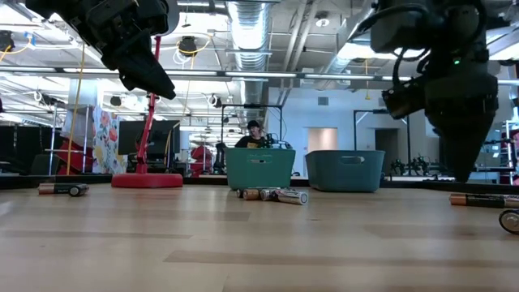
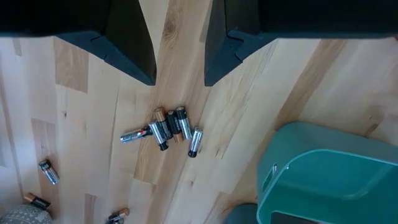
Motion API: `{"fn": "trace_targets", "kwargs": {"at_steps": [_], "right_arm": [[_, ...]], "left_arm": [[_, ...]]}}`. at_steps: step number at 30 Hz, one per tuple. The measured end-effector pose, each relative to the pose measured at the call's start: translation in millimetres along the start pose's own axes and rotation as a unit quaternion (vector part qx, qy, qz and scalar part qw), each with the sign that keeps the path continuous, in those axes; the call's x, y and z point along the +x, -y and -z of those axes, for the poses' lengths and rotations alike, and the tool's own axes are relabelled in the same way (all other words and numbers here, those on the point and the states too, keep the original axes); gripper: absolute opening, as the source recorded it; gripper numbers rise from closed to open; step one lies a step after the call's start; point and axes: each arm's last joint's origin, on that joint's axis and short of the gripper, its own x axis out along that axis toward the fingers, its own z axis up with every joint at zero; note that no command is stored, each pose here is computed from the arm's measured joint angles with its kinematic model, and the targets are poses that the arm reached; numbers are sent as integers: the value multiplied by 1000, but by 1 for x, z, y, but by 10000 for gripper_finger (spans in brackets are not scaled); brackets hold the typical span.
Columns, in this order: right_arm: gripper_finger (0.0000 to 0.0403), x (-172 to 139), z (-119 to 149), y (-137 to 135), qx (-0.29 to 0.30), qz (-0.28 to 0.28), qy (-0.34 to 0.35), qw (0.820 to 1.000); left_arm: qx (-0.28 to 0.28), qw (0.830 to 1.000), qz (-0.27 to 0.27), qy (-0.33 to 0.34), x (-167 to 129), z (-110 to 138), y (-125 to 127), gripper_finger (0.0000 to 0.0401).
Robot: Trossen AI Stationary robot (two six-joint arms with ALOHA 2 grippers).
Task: Sort batteries
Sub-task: Put the black battery into the blue bin
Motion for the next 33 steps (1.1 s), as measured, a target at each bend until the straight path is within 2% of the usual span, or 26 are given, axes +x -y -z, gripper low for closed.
{"fn": "trace_targets", "kwargs": {"at_steps": [3,13,16,20,23,28,33], "right_arm": [[138,8,-3,-4,-8,-6,-3,1000],[134,37,-7,-7,-27,37,-53,998],[111,44,-9,-8,-36,31,-66,997],[47,45,-11,-7,-30,25,-70,997],[14,40,-11,-5,-26,18,-64,997],[15,20,-8,-1,-18,-6,-48,999],[14,-17,-7,-1,-12,-47,-15,999]], "left_arm": [[0,1000,0,0,0,0,0,130],[0,1000,0,0,0,0,0,130],[0,1000,0,0,0,0,0,130],[0,1000,0,0,0,0,0,130],[0,1000,0,0,0,0,0,130],[0,1000,0,0,0,0,0,130],[0,1000,0,1,0,0,0,130]]}}
